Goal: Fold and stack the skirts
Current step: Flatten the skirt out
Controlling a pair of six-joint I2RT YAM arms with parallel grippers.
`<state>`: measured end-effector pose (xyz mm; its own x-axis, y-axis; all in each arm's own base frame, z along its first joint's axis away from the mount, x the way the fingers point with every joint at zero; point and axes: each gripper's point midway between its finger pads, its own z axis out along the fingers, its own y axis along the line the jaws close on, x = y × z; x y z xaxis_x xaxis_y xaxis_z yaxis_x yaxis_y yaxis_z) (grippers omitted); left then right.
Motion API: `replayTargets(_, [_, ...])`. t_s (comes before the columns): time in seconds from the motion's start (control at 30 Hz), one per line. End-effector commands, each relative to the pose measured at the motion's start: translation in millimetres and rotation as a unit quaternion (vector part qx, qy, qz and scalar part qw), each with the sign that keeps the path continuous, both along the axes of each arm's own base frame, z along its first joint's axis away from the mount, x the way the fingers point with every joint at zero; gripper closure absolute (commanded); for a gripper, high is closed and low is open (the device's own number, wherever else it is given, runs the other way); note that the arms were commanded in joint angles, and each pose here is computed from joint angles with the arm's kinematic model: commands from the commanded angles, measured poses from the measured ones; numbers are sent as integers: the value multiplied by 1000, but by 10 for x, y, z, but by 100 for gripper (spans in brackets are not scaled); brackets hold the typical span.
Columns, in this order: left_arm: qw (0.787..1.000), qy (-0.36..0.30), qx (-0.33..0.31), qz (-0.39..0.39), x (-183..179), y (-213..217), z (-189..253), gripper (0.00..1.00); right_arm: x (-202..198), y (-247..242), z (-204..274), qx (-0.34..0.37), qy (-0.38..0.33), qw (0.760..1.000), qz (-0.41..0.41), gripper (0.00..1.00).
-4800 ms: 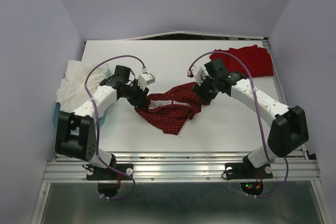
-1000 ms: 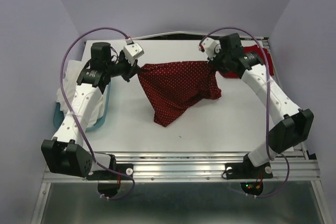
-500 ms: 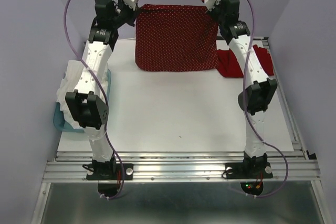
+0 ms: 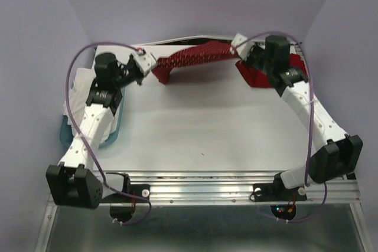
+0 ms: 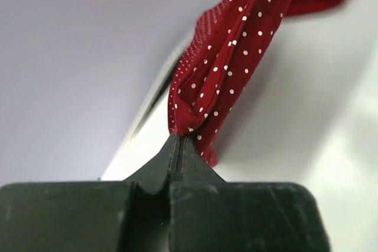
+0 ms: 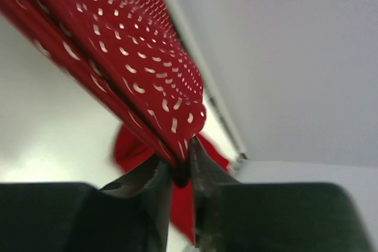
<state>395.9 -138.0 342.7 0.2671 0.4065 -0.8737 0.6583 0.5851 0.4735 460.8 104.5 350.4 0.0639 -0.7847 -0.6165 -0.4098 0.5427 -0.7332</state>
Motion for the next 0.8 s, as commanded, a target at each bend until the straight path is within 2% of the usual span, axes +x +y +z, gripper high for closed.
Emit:
replayTargets(0.0, [993,47,110,-8,-401,222,-1063,100,-822,67,-1713,-107,207,968,90,73])
replayTargets(0.07, [989,67,126,-32,-743,211,-1391,100,-1282,90,-1965,-114,241,957,115,73])
replayTargets(0.1, [985,76,149,-51,-902,207,-1540,100,-1582,66,-2300,-123,282,943,128,73])
replayTargets(0.17, [980,76,166,-80,-1217,140,-1722,99,-2008,151,-2413,-129,303,930,163,64])
replayTargets(0.2, [974,94,181,-100,-1394,130,-1859,93,-2174,163,-2486,-130,318,924,171,63])
replayTargets(0.23, [969,84,197,-120,-1509,91,-1907,69,-2392,119,-2604,-137,346,911,177,52])
replayTargets(0.27, [968,76,201,-132,-1649,83,-1925,58,-2499,171,-2534,-134,338,911,194,45])
replayTargets(0.3, [962,98,207,-151,-1836,88,-2023,54,-2555,155,-2511,-129,341,911,194,39])
replayTargets(0.33, [960,73,211,-166,-1943,70,-1956,48,-2570,129,-2460,-127,339,913,187,33])
replayTargets(0.4, [959,78,205,-178,-2109,59,-1918,42,-2492,110,-2326,-112,317,928,160,32])
replayTargets(0.47, [967,68,180,-164,-2158,34,-1724,36,-2331,164,-2136,-92,293,941,139,31])
replayTargets(0.53, [975,62,158,-143,-2097,20,-1570,36,-2259,295,-2143,-50,328,936,116,32])
replayTargets(0.57, [979,75,146,-123,-2051,38,-1507,36,-2183,460,-1988,-18,331,935,126,33])
replayTargets(0.63, [986,78,123,-80,-1879,70,-1379,37,-2107,681,-2100,24,392,913,112,34])
replayTargets(0.67, [988,95,114,-34,-1723,148,-1356,38,-2103,846,-2091,52,415,899,127,34])
replayTargets(0.7, [990,113,84,-3,-1622,160,-1293,38,-1994,992,-1959,85,419,896,123,34])
replayTargets(0.77, [984,152,72,60,-1371,257,-1284,39,-1884,1227,-2080,110,458,872,130,35])
